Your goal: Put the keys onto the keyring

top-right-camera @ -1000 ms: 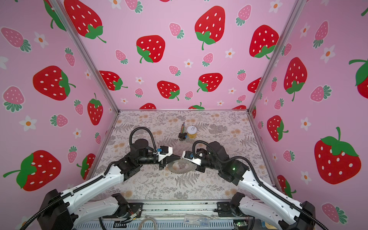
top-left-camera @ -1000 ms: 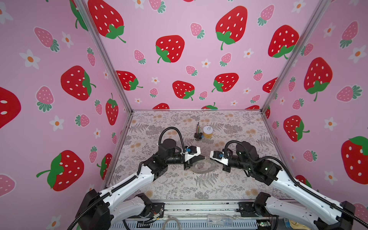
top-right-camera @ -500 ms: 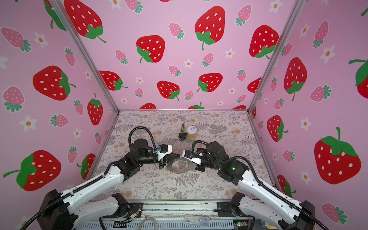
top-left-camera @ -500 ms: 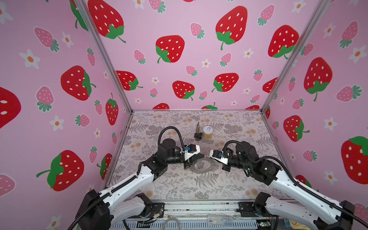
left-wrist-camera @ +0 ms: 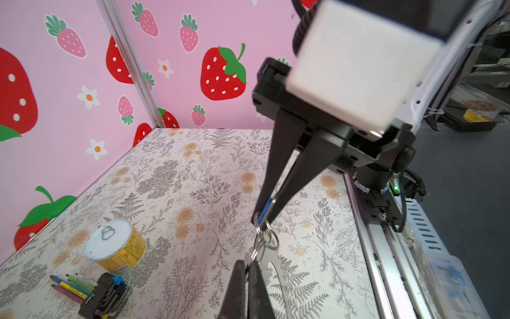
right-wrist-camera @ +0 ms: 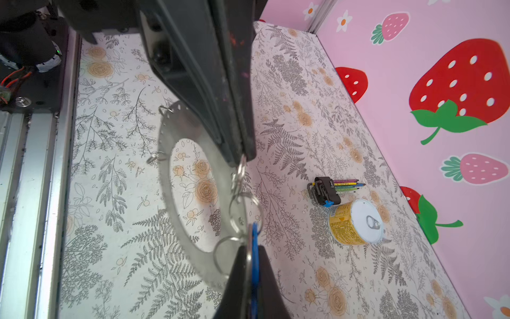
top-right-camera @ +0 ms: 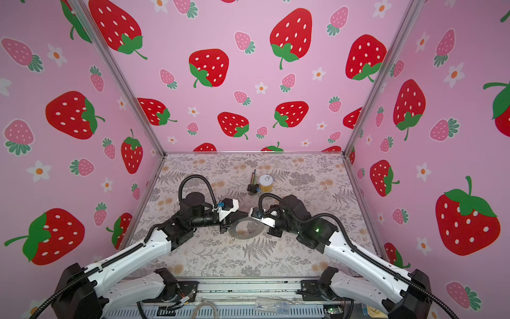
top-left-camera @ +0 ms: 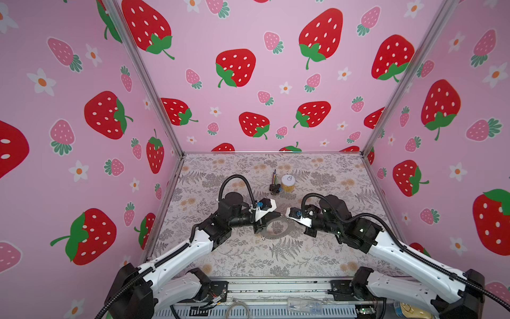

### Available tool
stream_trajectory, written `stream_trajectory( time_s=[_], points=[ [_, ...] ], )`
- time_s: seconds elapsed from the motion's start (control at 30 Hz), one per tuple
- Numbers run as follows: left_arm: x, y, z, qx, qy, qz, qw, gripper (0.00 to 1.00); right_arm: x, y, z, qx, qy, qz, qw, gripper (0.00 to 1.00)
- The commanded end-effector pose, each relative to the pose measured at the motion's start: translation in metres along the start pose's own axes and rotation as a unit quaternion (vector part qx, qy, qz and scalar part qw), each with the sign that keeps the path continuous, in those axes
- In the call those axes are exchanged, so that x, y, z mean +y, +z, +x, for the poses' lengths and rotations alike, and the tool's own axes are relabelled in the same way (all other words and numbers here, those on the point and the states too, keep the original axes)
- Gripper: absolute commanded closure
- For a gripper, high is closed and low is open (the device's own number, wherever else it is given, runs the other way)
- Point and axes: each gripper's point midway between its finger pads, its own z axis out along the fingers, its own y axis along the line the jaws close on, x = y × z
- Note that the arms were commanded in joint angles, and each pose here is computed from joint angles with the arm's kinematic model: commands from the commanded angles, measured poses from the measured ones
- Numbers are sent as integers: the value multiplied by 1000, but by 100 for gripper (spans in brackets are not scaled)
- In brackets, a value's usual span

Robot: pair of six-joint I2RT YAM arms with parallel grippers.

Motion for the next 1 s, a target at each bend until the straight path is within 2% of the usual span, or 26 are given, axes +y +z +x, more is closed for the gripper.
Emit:
stream_trajectory(
  time_s=[0.0,0.3,0.6,0.97],
  points=[
    [14,-8,-4,-6,12,-38,999,100,-2,-4,34,80,4,12,997,100],
    [18,-10,-4,-6,11,-47,999,100,2,-2,32,79,8,4,997,100],
    [19,-12,-7,-16,16,-56,998,100,18,12,44,105,50,-40,992,100],
    [21,-14,-9,-25,18,-68,997,100,26,19,28,79,76,-76,991,100]
  ],
)
